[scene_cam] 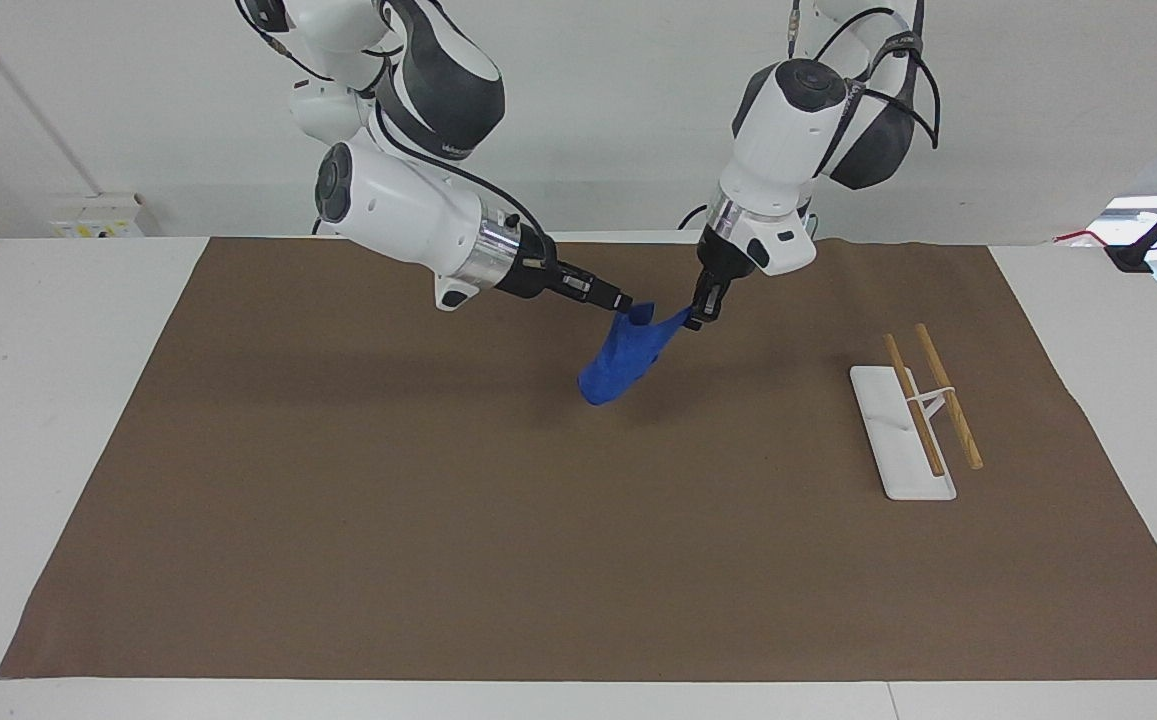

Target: Right arm passes towel to left arm to hang

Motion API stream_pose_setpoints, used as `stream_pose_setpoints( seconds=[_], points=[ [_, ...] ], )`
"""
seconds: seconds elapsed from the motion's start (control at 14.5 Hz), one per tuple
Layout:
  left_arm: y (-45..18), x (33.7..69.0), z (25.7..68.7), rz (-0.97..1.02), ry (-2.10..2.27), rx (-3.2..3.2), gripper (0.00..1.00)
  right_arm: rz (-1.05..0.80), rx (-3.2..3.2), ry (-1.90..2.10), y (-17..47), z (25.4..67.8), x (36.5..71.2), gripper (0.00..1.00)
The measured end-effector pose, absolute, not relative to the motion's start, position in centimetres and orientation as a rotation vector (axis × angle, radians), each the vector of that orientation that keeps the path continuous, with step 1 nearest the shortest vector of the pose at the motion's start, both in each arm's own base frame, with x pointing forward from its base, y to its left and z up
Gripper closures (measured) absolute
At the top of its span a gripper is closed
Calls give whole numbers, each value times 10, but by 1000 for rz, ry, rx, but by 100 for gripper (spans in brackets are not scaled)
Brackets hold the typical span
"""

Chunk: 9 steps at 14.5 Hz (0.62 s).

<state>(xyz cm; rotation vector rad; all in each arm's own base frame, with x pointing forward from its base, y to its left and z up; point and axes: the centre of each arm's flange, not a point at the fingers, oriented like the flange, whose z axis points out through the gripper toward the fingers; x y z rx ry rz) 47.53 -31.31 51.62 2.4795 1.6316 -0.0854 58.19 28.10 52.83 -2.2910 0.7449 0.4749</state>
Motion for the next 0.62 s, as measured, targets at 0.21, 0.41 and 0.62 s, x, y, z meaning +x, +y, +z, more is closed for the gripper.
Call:
stream_pose_setpoints(
  seconds=[0.21, 0.41, 0.62],
  points=[
    [-297, 490, 527, -32, 1618, 2482, 97, 252, -2548, 512, 250, 518, 593, 1],
    [-266, 513, 548, 90, 1574, 2580, 97, 78, -2767, 349, 197, 510, 610, 0],
    [-235, 522, 561, 110, 1498, 2735, 97, 33, -2954, 265, 121, 505, 622, 0]
  ],
)
